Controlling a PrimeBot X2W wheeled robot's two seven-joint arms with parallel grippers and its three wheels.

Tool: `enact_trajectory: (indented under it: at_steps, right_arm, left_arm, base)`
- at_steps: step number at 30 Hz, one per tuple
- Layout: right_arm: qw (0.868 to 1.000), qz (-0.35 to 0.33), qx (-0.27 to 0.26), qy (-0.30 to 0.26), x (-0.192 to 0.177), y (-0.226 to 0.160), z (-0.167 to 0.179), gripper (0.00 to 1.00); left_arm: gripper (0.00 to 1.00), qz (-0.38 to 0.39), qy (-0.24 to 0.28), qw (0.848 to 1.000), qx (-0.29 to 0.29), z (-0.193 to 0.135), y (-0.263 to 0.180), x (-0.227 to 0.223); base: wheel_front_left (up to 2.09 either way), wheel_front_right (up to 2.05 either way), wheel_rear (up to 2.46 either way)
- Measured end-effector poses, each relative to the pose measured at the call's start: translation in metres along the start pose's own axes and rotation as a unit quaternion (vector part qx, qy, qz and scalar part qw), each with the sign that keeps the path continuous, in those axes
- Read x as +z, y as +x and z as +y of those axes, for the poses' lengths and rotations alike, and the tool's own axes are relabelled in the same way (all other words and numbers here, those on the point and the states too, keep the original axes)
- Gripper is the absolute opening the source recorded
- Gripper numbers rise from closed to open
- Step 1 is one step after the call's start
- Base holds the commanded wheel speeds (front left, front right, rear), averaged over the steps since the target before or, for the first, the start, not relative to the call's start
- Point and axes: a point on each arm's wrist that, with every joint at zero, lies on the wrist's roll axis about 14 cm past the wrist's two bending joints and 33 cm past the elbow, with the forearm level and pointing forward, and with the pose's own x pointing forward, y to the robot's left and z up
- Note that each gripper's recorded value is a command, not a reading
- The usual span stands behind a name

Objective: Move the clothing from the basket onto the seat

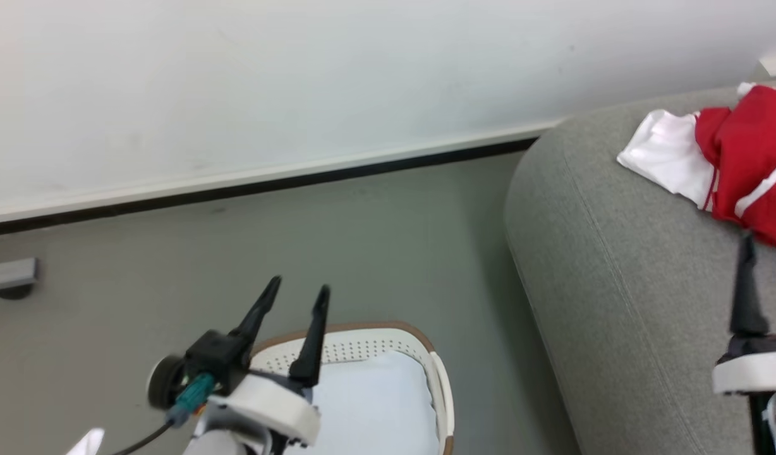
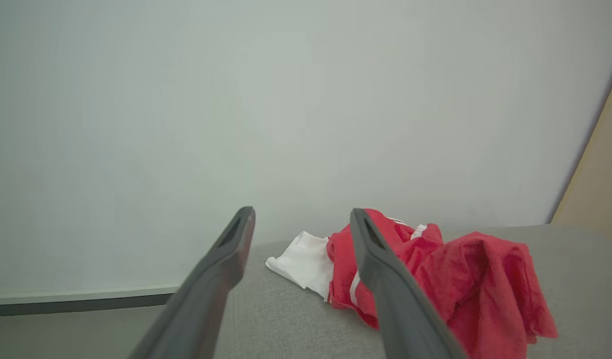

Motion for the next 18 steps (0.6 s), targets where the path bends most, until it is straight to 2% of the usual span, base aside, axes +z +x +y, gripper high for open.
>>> enact_trajectory:
  at_steps: [11, 18]
  right_arm:
    - [0.995, 0.02, 0.087, 0.039, -0.012, -0.031, 0.07, 1.0]
    - [0.99, 0.046, 0.12, 0.056, -0.026, -0.05, 0.094, 1.0]
  left_arm:
    - [1.0, -0.001, 0.012, 0.991, 0.13, 0.063, -0.065, 0.007]
    - [1.0, 0.0, 0.017, 0.986, 0.168, 0.077, -0.095, 0.007]
  base:
    - [0.0, 0.0, 0.0]
    - [0.0, 0.0, 0.0]
